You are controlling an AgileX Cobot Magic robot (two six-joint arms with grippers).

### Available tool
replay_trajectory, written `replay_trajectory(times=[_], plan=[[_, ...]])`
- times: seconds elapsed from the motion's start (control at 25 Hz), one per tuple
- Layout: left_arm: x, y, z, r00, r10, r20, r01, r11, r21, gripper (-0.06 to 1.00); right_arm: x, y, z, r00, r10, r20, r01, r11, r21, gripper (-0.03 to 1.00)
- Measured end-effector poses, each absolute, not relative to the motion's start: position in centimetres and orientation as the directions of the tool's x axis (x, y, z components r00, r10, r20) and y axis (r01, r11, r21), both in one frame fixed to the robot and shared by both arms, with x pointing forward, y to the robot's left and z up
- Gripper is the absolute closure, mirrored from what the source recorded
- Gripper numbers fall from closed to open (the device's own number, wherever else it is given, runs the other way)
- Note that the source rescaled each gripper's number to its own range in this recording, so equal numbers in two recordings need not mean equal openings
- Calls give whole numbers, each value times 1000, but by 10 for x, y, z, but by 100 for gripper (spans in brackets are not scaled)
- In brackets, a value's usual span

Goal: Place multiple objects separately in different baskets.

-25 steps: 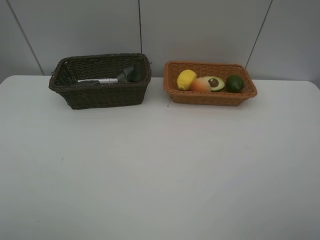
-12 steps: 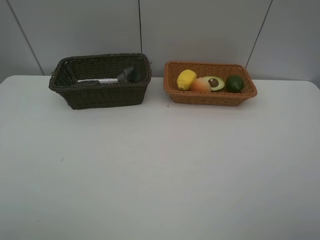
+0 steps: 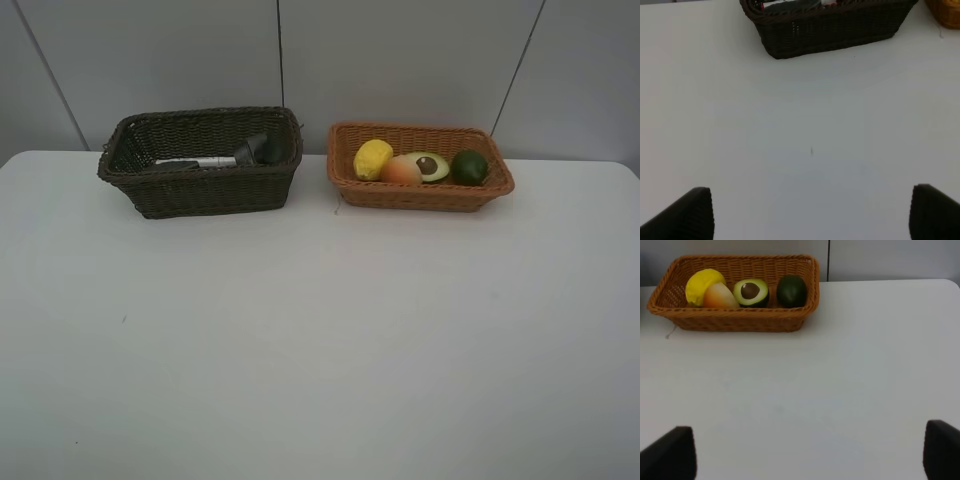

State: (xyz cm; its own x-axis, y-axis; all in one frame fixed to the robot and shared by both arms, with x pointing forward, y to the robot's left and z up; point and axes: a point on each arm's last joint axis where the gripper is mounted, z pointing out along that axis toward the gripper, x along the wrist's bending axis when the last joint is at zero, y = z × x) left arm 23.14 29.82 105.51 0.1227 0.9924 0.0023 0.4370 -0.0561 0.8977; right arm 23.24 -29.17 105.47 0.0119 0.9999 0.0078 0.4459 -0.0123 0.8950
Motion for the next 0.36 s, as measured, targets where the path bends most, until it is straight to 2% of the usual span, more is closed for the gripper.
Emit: replay_trajectory(times=[0.36], plan=[[231,298,1055,123,992,2,437,-56,898,-5,232,-292,1055,12,1000,8,446,-12,895,-3]])
